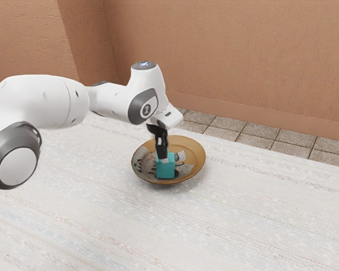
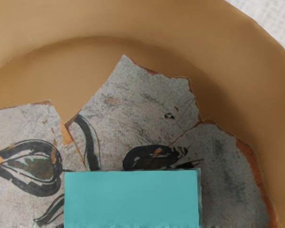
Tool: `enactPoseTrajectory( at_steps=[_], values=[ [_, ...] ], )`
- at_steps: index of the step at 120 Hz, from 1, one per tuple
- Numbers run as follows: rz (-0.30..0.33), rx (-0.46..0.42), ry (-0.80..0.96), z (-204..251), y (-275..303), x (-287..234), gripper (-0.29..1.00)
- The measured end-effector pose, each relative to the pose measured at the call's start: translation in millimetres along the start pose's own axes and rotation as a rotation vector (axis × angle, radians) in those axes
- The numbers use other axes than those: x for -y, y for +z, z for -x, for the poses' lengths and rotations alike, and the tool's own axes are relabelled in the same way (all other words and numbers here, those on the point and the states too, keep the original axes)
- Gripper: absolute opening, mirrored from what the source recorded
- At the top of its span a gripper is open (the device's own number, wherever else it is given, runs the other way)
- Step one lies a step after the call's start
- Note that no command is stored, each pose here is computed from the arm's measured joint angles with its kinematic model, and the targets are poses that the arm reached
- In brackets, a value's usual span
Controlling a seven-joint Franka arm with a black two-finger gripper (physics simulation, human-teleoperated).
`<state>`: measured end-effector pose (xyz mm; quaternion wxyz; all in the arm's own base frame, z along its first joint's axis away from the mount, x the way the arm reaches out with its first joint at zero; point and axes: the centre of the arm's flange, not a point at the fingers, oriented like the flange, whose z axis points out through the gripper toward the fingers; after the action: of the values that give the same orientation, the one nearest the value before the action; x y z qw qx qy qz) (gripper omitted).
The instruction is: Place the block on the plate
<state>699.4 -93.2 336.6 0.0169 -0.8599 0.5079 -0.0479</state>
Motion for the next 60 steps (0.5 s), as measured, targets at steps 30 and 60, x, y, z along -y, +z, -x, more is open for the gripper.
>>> enactPoseTrajectory(
  at_steps=[30,60],
  values=[
    [0.007,-0.004,-0.101,31,-92,3,0.68],
    [0.034,0.025,-0.272,61,-204,-25,0.69]
  ],
)
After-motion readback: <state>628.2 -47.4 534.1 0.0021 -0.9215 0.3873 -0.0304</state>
